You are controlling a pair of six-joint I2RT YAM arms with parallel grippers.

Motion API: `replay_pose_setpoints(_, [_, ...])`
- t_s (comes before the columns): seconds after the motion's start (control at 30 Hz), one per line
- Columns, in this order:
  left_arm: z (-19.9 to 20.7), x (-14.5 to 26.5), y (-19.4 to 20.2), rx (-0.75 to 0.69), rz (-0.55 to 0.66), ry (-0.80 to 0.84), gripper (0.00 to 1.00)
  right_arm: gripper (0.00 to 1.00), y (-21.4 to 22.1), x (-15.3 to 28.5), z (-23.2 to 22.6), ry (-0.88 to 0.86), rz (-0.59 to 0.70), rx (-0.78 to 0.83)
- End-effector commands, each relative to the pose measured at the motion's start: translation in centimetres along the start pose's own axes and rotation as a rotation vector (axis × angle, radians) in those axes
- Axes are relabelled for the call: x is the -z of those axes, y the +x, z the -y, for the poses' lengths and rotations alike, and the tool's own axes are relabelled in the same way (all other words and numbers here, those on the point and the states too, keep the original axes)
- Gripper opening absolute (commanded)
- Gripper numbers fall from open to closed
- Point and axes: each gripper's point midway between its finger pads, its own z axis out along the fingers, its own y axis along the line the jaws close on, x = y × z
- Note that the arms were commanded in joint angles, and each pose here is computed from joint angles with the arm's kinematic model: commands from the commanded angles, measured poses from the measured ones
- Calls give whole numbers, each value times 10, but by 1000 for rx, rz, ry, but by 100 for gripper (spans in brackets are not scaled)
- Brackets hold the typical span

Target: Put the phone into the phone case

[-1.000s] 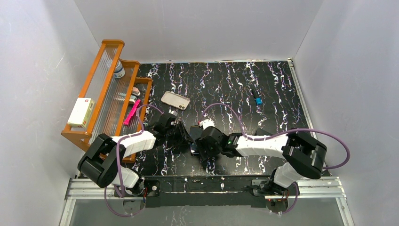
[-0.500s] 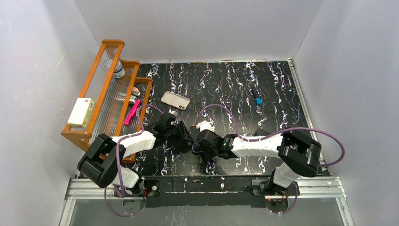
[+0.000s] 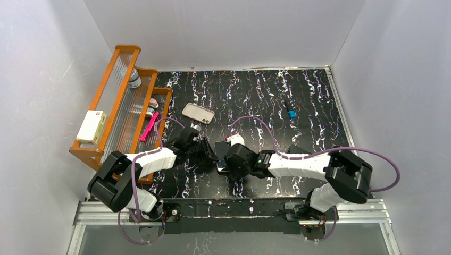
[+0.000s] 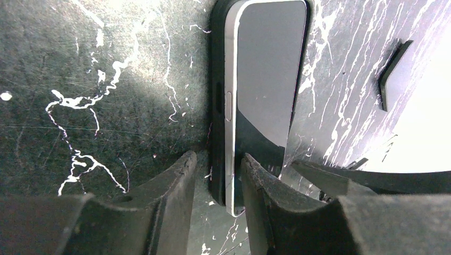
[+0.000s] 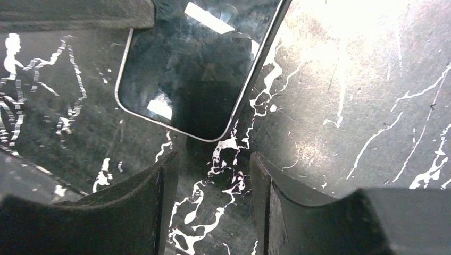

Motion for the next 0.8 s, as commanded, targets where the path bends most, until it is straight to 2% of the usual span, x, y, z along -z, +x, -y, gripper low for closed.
replay_pose_setpoints(0.0, [1,0,-5,-34,10,-22,34,60,-20,17,-4,-95,38,-85])
replay_pose_setpoints(0.23, [-1,-5,-7,-57,9,-29,31,60,-50,11,19,-238,58,-335])
replay_pose_setpoints(0.57, [5,-7,-12,-101,35,14,25,56,-60,-7,21,-435,33,-497])
replay_pose_setpoints(0.77, [3,-11,-9,-107,14,15,20,55,-60,-21,16,-462,-1,-513])
